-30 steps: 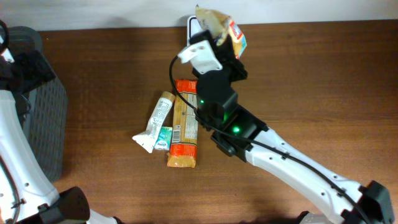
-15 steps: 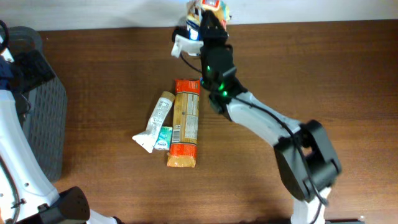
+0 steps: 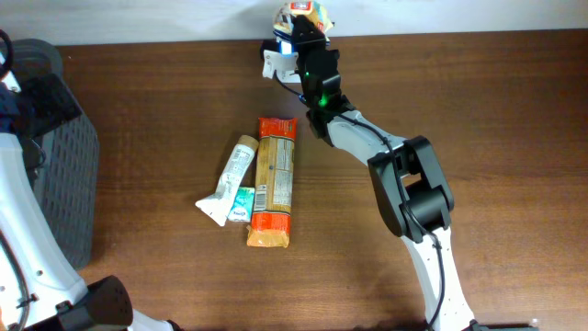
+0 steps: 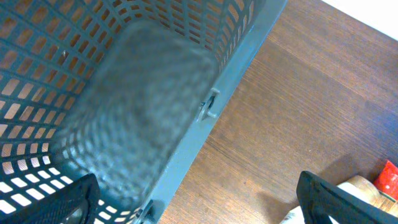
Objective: Scan the item barcode
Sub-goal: 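Lift yellow bag and hold its barcode in front of the scanner, then place yellow bag on the right side of the table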
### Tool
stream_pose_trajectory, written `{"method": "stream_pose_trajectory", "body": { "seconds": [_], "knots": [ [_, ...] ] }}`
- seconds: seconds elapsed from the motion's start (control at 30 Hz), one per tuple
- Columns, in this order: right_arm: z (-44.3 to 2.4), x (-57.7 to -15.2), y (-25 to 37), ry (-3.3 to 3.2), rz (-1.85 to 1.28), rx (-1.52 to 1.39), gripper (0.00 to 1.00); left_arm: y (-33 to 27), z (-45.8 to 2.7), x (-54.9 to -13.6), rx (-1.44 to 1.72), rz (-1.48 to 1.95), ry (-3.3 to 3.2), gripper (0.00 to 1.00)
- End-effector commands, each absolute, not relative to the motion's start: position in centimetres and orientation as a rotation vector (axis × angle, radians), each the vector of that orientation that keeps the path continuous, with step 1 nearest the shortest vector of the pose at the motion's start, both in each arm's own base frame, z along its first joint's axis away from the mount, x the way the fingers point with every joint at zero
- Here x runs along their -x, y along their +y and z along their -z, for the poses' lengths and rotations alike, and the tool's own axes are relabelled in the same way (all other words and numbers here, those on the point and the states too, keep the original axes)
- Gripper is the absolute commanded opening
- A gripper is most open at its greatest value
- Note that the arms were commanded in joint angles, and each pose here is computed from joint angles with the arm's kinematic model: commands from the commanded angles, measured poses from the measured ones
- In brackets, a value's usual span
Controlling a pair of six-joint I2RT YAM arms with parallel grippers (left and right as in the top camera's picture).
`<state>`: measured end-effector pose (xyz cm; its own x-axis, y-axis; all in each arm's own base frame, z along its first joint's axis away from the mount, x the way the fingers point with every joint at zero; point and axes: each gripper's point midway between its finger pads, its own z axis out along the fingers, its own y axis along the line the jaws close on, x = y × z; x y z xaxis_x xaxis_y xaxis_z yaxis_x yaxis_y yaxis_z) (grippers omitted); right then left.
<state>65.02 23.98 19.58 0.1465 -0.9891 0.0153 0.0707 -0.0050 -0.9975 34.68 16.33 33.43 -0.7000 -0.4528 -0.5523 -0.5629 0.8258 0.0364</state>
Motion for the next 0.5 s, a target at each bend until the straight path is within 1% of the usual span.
{"method": "stream_pose_trajectory", "body": {
  "seconds": [0.0,0.2,0.47],
  "knots": [
    [-22.5,-65.8,22.8,1.013,1.171,1.164,0.04,16.4,-33.9,-34.5,0.73,-0.285,2.461,0.99],
    [-21.8,-66.2,22.2,1.022,1.179,1.178,0.04,16.5,-33.9,-34.5,0.73,-0.286,2.461,0.99],
    [-21.9,-65.5,23.9,1.024,1.166,1.193,0.04,16.4,-33.9,-34.5,0.73,-0.285,2.461,0.99]
  ]
}}
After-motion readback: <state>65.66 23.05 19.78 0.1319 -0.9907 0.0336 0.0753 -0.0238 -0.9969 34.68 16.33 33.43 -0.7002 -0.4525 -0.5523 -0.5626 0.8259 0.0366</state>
